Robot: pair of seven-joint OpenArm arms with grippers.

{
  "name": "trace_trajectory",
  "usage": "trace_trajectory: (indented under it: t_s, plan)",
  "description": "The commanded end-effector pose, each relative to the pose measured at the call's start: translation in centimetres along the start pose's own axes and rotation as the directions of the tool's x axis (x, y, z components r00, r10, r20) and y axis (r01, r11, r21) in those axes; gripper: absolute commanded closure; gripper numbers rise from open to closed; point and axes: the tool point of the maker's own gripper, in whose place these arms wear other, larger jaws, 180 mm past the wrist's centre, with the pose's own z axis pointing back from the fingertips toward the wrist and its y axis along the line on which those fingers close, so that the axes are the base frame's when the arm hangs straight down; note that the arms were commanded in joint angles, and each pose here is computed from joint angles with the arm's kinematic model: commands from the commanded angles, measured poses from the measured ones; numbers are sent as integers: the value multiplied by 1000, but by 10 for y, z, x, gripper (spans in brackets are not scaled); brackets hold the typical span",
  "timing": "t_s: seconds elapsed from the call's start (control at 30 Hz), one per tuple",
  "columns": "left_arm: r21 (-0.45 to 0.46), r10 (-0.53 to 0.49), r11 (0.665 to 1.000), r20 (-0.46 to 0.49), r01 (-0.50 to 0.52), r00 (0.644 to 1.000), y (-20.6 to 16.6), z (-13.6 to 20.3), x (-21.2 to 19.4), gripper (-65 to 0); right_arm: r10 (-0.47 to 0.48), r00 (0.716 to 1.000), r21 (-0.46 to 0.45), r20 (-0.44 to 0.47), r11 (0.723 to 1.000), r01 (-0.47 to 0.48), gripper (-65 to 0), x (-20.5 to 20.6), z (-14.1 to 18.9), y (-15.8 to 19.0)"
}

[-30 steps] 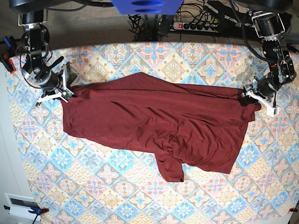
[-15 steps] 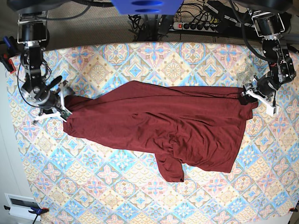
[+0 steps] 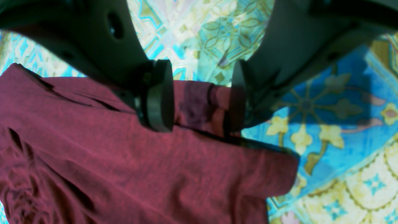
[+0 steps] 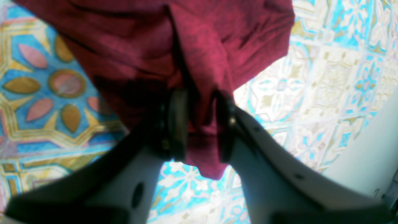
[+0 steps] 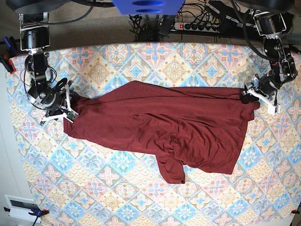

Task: Layout the t-shirt on the table in an organized manner, then fold the t-shirt properly
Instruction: 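Lower the held shirt edge with both grippers onto the table, then release and regrasp the maroon shirt edge with the right gripper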

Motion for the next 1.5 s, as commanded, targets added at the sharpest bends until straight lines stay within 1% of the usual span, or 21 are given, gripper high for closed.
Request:
trace_trajectory:
  t_s: [0.0,0.03,0.1,0.23,0.3,0.4,0.5,0.6,0.67,0.83,0.93,1.0,1.1,1.23,1.37,1.47]
  plan:
    - [-32,-9,999,59,11,998,-7,7,22,-279,17,999,-61,40,998,-15,-145,12,12,-22]
    - [-59,12,998,66,-8,998,-10,9,22,-279,29,998,-75,54,997,-25,-143,17,18,-23]
    - [-78,34,996,55,-30,998,-8,15,15,-279,33,997,-98,65,995,-27,-143,13,31,-20]
    - [-110,10,994,45,-5,999,-16,31,6,-279,66,992,-153,111,987,-49,-143,24,57,-19]
    - [-112,-5,994,34,8,999,-20,34,-1,-279,88,988,-159,125,985,-68,-143,30,65,-13]
    - [-104,7,995,23,-4,1000,-17,33,-8,-279,91,988,-136,121,988,-75,-143,26,66,0]
    - [-104,53,993,13,-52,999,-14,27,-16,-279,85,988,-123,125,990,-69,-142,26,64,6]
    - [-88,110,990,-12,-111,994,-1,20,-27,-283,54,986,-111,158,993,-37,-142,37,62,16]
    - [-105,151,983,-8,-151,988,-5,11,-28,-284,47,985,-108,164,994,-30,-142,39,61,18]
    - [-87,161,983,-18,-162,987,-5,2,-35,-284,46,985,-108,167,994,-28,-142,40,61,18]
    - [-74,197,978,34,-194,980,0,1,-32,-284,46,985,-108,168,994,-28,-142,40,61,18]
    - [-80,217,974,49,-213,975,-3,-2,-30,-284,46,985,-108,168,994,-28,-142,40,61,18]
    - [-74,226,972,46,-222,973,-7,-8,-34,-284,47,985,-109,168,994,-29,-142,40,61,18]
    - [-102,247,965,53,-241,968,-23,-22,-31,-284,46,984,-109,170,994,-28,-142,41,62,18]
    - [-121,308,946,30,-302,951,-27,-38,-37,-281,61,980,-132,190,991,-36,-142,49,69,14]
    - [-134,340,932,14,-335,940,-30,-46,-41,-279,55,983,-113,176,993,-36,-142,41,69,23]
